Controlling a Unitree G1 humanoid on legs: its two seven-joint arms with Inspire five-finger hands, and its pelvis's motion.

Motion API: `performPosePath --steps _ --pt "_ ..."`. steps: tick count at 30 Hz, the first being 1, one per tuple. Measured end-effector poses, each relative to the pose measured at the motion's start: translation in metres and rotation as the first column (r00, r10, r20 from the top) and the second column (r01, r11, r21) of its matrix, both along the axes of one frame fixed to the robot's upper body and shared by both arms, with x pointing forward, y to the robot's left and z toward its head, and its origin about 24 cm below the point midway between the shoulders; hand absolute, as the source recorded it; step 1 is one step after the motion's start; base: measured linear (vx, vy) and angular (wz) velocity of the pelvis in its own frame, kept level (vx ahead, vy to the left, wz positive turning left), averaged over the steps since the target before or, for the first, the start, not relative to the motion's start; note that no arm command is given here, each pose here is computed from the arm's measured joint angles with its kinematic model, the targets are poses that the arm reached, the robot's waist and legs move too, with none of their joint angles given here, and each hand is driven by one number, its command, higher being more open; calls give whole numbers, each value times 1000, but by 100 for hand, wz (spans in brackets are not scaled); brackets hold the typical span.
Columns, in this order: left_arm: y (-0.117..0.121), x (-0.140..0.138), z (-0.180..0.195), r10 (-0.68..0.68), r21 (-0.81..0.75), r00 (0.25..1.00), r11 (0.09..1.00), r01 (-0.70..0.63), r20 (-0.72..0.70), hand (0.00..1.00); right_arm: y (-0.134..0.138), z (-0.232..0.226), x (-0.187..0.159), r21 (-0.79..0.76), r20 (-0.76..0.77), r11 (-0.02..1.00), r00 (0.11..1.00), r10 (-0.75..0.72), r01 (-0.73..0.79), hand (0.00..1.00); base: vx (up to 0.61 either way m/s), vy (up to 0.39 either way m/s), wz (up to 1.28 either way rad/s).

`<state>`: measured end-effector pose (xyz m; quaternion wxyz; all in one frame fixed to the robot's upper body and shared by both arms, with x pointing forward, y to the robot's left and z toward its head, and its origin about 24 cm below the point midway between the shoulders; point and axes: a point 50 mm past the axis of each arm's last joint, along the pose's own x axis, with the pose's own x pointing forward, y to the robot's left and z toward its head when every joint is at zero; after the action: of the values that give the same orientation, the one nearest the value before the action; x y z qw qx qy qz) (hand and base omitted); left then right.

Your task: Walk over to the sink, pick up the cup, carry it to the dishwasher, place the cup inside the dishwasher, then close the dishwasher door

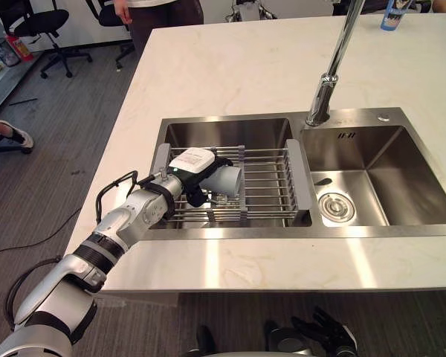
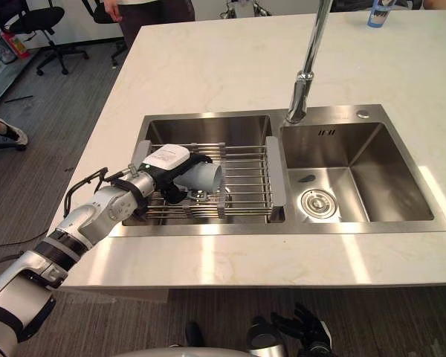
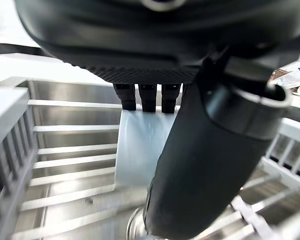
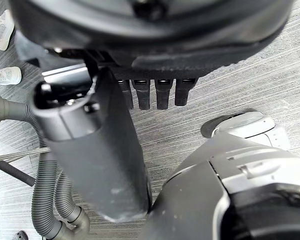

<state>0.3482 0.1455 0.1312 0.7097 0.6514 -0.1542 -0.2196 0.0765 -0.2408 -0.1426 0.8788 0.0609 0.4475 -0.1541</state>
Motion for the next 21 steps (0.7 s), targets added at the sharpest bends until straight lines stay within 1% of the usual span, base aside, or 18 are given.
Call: performPosePath --steps 9,15,17,19,21 --pt "1 3 4 10 -5 1000 1000 -10 5 30 -1 1 4 -5 8 1000 1000 0 0 90 0 0 0" --pt "-3 -1 7 -13 -79 1000 997 13 -4 30 -1 1 4 -9 7 1000 1000 -4 4 90 4 0 1" --pt "-3 -8 7 -22 -129 1000 991 23 3 30 -1 1 4 -9 7 1000 1000 -4 4 90 0 0 0" --pt "-3 -15 10 -20 -220 999 975 25 25 30 -1 1 4 -10 7 1000 1000 -5 5 90 0 0 0" --pt "-8 -25 18 -6 -411 998 911 34 70 30 -2 1 1 -12 1 1000 1000 -11 11 90 -16 2 0"
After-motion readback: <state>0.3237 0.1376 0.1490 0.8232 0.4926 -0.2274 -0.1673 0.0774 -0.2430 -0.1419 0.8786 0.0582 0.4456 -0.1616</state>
